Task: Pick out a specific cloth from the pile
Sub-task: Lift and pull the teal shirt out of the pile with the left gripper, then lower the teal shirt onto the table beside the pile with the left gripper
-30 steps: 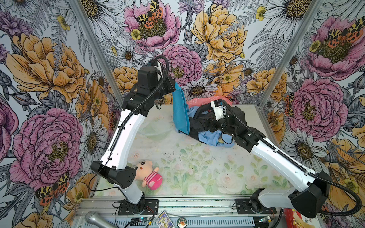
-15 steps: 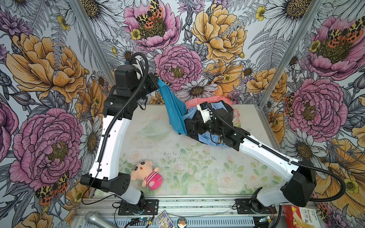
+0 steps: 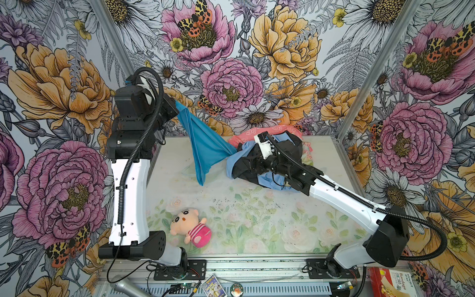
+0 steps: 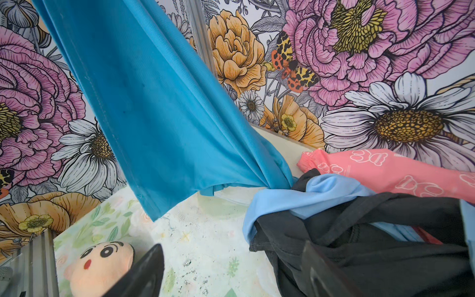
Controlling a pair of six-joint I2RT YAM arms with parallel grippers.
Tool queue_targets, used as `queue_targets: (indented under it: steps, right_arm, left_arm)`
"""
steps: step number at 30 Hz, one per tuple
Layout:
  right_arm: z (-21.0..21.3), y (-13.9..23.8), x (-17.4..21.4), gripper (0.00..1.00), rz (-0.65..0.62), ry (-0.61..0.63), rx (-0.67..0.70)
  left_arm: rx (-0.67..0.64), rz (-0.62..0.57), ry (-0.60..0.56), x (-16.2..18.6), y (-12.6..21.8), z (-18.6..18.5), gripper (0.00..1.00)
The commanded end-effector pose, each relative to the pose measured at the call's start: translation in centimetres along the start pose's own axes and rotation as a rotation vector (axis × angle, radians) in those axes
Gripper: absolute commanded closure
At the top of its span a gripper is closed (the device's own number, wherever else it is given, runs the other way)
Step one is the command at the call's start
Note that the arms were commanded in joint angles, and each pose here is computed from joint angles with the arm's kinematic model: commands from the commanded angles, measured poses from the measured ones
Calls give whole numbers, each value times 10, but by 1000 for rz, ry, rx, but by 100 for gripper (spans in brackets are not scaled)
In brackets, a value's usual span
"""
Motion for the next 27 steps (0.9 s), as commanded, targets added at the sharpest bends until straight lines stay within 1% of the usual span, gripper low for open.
queue_targets:
  steps: [1,7,17,21,27]
  right_arm:
    - [7,11,-9,15,-39,35,-22]
    - [5,22,-4,14,-42,59,-18]
    - [8,40,17,14,58,11,-128]
    - [3,46,28,14,90,13,-113]
    - [-6,48,37,14,109,2,-90]
  left_arm:
    - [-25,-99,-33,-25,19,10,100]
    - [-107,-137,-29,-37,28,36,100]
    - [-227,-208,-25,-59,43,68,100]
    - [-264,-250,-24,-73,51,76,100]
    - [-278,-306,-26,-92,59,78,100]
Point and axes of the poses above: each gripper's point midway between its finger pads, its own y axis back along the fingers, its own z axis along the line the jaws close on, x = y × z, the point moved 2 cm from there along y, back along the fingers, and after that the axes turned 9 degrees about -y, right-handed, at the moved point
